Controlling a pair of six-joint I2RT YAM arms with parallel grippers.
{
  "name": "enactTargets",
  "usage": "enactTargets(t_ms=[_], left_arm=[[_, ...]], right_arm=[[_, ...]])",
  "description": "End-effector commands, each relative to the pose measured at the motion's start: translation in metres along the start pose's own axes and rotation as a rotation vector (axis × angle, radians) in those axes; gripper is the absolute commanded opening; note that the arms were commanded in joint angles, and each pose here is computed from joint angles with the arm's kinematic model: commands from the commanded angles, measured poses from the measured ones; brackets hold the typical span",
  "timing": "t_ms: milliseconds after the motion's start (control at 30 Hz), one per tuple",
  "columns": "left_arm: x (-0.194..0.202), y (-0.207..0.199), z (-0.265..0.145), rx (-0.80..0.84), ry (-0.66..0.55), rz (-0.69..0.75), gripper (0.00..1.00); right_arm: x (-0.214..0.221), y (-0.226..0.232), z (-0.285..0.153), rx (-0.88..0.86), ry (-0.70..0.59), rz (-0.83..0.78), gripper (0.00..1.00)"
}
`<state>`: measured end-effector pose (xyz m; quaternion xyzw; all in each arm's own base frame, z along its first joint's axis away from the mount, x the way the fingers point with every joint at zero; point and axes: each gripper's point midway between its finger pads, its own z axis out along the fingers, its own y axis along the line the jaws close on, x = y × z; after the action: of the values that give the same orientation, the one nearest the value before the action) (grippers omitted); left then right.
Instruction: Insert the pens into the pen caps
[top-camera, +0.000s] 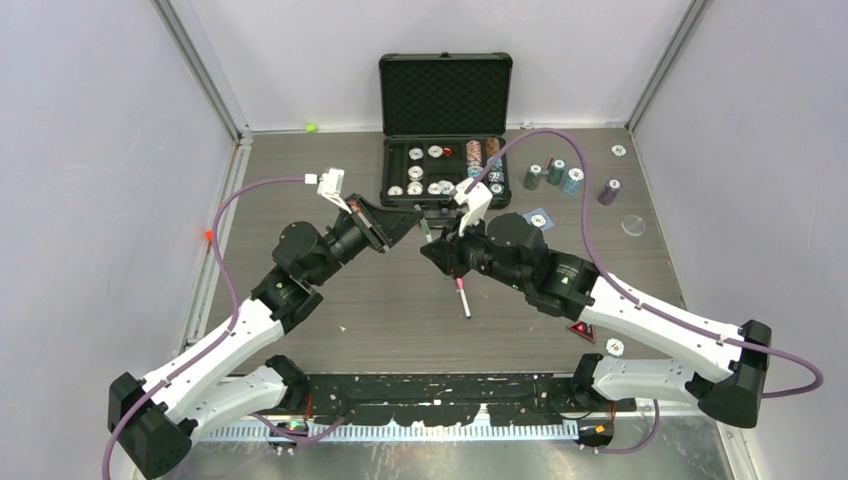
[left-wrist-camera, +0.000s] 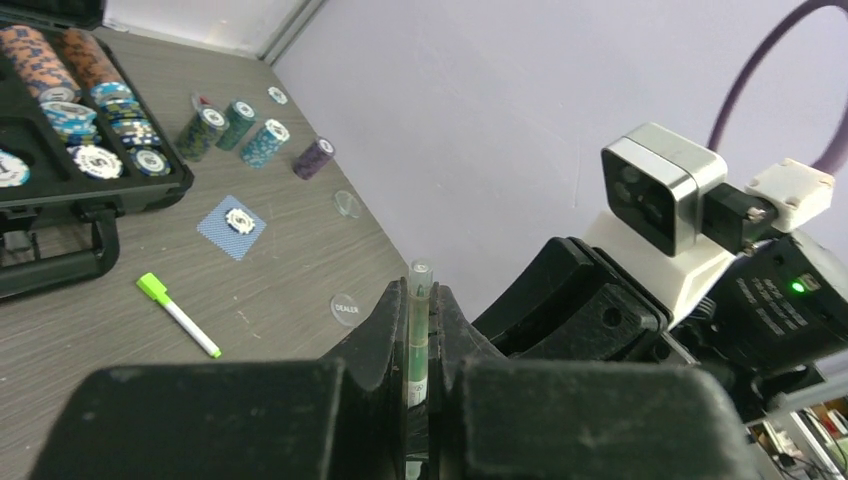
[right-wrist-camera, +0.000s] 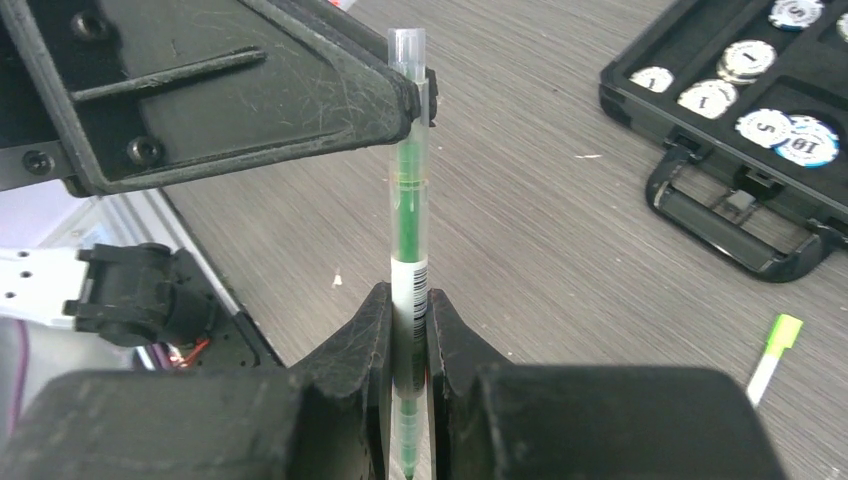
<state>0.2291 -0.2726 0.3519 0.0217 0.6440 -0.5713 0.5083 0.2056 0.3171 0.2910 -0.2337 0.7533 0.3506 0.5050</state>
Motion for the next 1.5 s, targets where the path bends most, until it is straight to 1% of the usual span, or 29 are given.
enactTargets(t_ms=[0, 133, 267, 333, 433, 567, 733, 1033, 1200, 1467], left_arm=[[0.014, 0.006, 0.000, -0.031, 0.057, -0.030, 0.00], [0.013, 0.015, 0.002, -0.088, 0.051, -0.048, 0.00], [0.012, 0.030, 0.004, -0.183, 0.052, -0.076, 0.00], [0.014, 0.036, 0.004, -0.225, 0.064, -0.084, 0.00], [0.016, 0.038, 0.007, -0.233, 0.075, -0.089, 0.00], [0.020, 0.036, 0.009, -0.210, 0.091, -0.089, 0.00], [0.021, 0.015, 0.010, -0.088, 0.103, -0.075, 0.00], [0.024, -0.023, -0.004, 0.130, 0.131, -0.001, 0.00], [0.032, -0.032, -0.012, 0.200, 0.163, 0.029, 0.00], [0.037, -0.026, -0.017, 0.168, 0.185, 0.018, 0.00]], right_arm=[[-0.053, -0.019, 0.002, 0.153, -0.135, -0.033, 0.00], [-0.057, -0.037, 0.008, 0.277, -0.107, -0.058, 0.00], [-0.061, -0.051, 0.014, 0.376, -0.072, -0.102, 0.00], [-0.061, -0.054, 0.018, 0.398, -0.059, -0.115, 0.00], [-0.064, -0.050, 0.023, 0.385, -0.054, -0.117, 0.00], [-0.069, -0.035, 0.028, 0.301, -0.070, -0.102, 0.00], [-0.079, -0.001, 0.025, 0.104, -0.097, -0.087, 0.00], [-0.092, 0.040, 0.000, -0.183, -0.162, -0.059, 0.00], [-0.100, 0.060, -0.020, -0.332, -0.204, -0.055, 0.00], [-0.110, 0.057, -0.038, -0.310, -0.237, -0.067, 0.00]])
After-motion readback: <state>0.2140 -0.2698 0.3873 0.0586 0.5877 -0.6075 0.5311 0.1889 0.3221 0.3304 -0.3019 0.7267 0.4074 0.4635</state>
